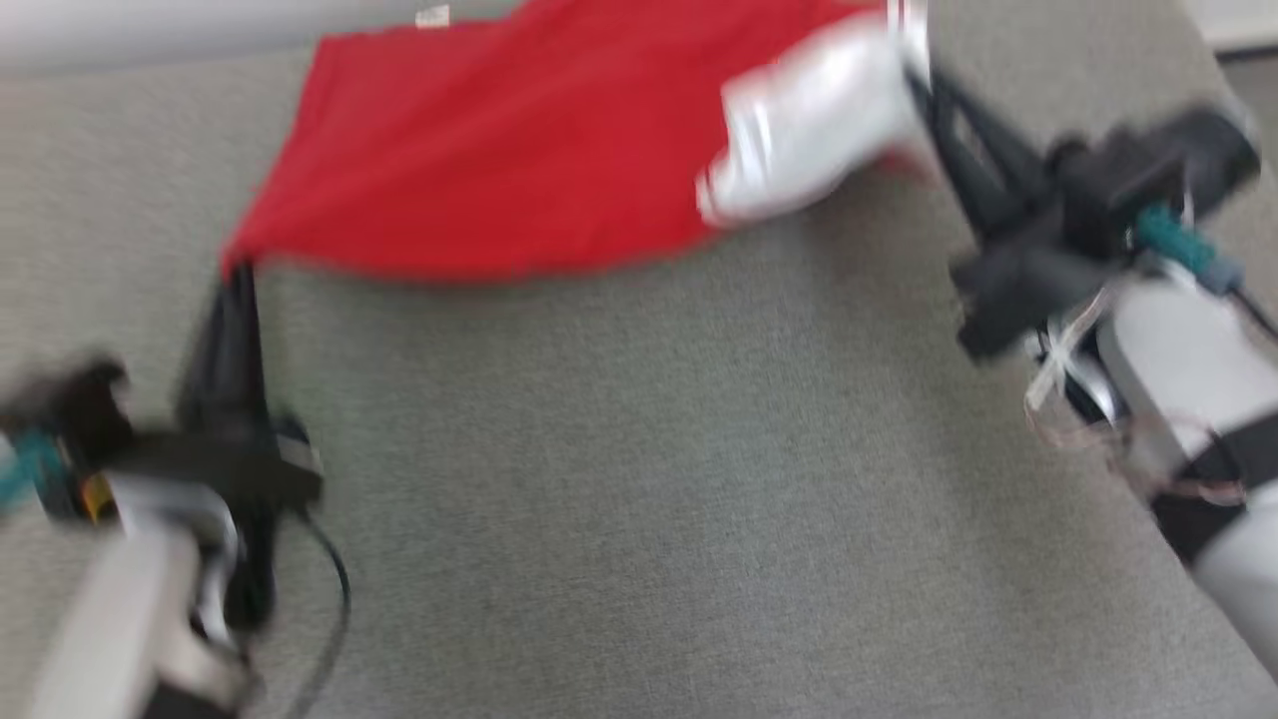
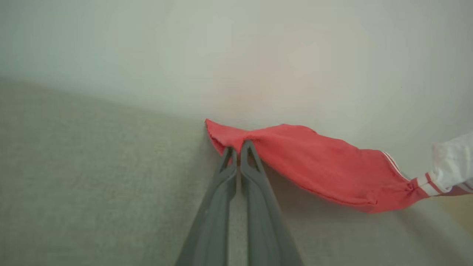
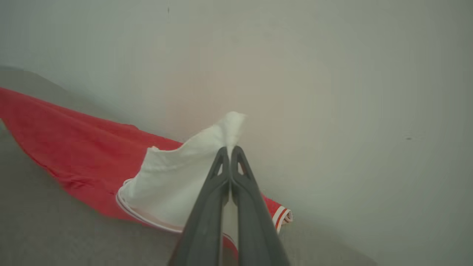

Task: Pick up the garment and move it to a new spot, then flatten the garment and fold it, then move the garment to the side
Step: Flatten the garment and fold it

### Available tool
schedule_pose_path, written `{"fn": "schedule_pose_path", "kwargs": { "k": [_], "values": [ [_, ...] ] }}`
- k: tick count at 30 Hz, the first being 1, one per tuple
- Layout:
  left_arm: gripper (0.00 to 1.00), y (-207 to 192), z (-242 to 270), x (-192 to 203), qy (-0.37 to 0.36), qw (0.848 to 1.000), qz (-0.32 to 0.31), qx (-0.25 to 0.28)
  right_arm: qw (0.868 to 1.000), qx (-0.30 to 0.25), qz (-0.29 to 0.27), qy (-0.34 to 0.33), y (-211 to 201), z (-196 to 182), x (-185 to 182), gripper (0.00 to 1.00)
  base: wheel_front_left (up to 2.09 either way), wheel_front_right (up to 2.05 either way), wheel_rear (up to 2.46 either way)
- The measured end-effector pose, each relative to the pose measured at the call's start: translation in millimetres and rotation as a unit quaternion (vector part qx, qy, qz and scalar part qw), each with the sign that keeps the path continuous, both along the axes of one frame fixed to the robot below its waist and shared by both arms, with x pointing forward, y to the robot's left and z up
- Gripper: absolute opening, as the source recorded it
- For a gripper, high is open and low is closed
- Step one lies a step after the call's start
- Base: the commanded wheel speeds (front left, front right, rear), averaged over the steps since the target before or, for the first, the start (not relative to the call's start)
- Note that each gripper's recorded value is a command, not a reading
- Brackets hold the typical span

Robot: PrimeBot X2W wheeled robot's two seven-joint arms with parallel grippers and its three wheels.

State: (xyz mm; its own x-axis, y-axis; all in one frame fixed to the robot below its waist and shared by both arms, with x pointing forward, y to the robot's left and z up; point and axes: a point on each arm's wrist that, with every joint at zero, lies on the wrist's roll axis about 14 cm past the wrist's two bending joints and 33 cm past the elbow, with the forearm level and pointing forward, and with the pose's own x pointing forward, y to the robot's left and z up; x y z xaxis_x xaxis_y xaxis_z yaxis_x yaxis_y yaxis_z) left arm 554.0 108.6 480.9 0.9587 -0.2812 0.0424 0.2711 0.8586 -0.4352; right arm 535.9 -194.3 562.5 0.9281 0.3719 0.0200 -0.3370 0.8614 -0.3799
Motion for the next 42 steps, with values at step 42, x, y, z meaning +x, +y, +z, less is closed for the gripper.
{"fn": "schedule_pose_path", "kwargs": {
  "k": [42],
  "values": [
    [0.0,42.5,-52.1,-230.4,0.163,0.983,0.055,0.064,0.872,0.089,-0.084,0.473,14.8,-114.4,-285.9,0.0,0.0,0.0,0.0]
  ]
}}
